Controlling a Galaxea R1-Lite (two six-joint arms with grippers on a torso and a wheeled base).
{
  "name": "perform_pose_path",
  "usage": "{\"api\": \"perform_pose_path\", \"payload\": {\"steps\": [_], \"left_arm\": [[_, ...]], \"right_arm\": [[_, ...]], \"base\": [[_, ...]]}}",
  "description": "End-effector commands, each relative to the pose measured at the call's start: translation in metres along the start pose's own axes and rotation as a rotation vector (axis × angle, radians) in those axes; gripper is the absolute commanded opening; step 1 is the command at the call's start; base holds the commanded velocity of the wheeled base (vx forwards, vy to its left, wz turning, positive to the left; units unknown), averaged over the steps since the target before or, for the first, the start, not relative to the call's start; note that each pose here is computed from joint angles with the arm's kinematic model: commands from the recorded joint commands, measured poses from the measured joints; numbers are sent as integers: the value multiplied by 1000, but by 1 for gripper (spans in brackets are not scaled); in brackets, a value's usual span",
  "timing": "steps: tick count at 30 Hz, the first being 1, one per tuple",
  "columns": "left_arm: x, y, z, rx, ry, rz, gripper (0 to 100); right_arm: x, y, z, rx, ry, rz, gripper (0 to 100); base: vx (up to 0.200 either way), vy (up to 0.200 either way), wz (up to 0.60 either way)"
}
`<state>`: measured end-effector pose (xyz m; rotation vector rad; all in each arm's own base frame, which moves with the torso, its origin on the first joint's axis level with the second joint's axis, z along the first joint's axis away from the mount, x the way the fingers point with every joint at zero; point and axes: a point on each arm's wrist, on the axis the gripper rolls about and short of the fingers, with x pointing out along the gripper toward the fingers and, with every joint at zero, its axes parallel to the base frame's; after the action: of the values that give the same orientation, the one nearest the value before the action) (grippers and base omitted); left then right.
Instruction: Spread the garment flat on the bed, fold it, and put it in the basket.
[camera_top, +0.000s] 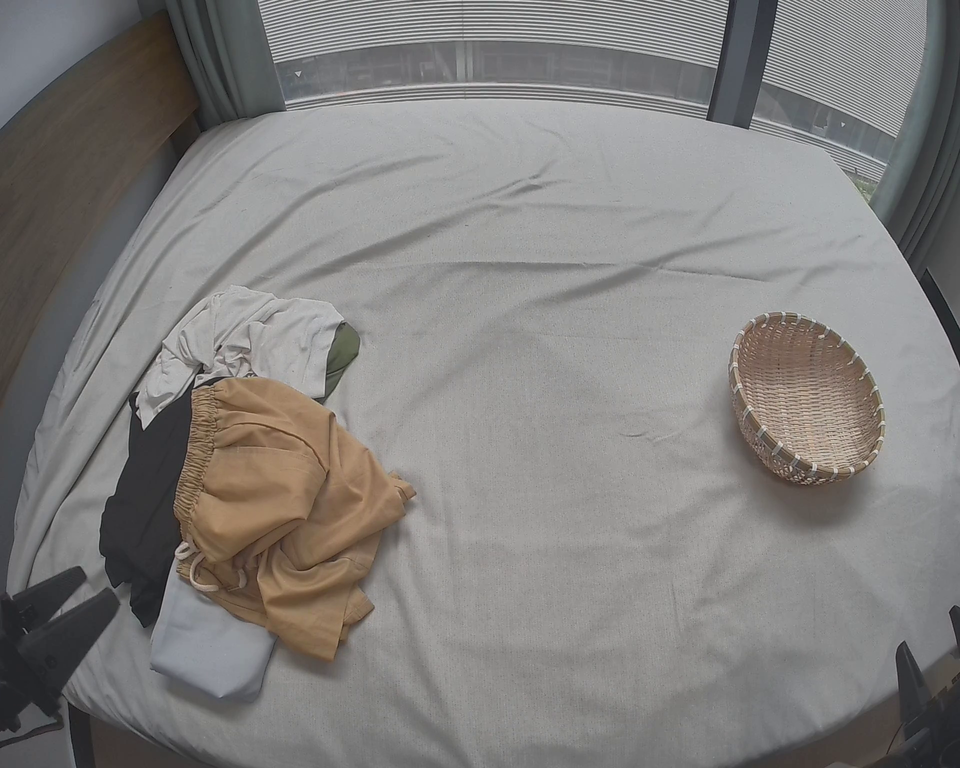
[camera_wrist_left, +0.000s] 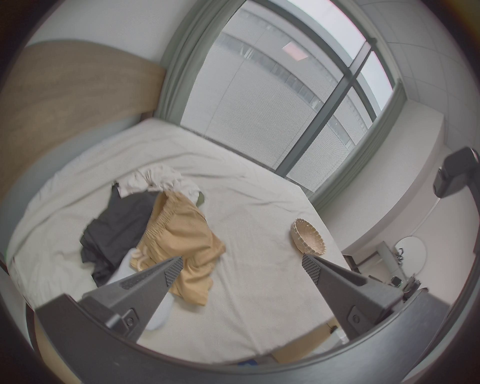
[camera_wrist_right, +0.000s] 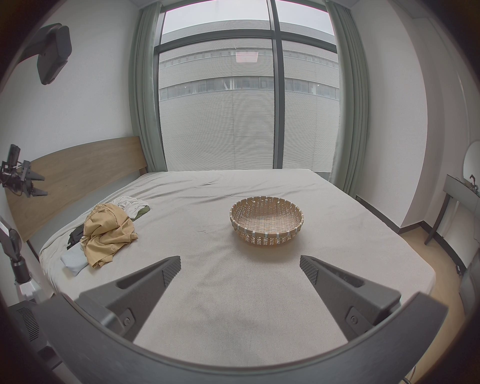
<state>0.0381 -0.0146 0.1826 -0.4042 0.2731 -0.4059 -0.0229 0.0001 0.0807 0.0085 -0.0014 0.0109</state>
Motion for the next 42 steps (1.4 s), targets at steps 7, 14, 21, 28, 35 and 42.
{"api": "perform_pose_path", "payload": {"steps": [7, 14, 21, 28, 35, 42], "left_arm": [[55, 11, -13, -119, 248, -5, 100], [87, 23, -27, -158, 353, 27, 100], [120, 35, -40, -191, 432, 52, 100], [138, 45, -53, -242, 490, 91, 100], [157, 56, -65, -298, 541, 142, 100], [171, 65, -78, -327, 602, 164, 100]], "right_arm": [[0, 0, -5, -1, 3, 0, 100], [0, 0, -5, -1, 5, 0, 100], [0, 0, -5, -1, 3, 0, 100], [0, 0, -5, -1, 3, 1, 100], [0, 0, -5, -1, 3, 1, 100], [0, 0, -5, -1, 3, 1, 100]], "base": [[0, 0, 0], [0, 0, 0], [0, 0, 0], [0, 0, 0], [0, 0, 0], [0, 0, 0]]}}
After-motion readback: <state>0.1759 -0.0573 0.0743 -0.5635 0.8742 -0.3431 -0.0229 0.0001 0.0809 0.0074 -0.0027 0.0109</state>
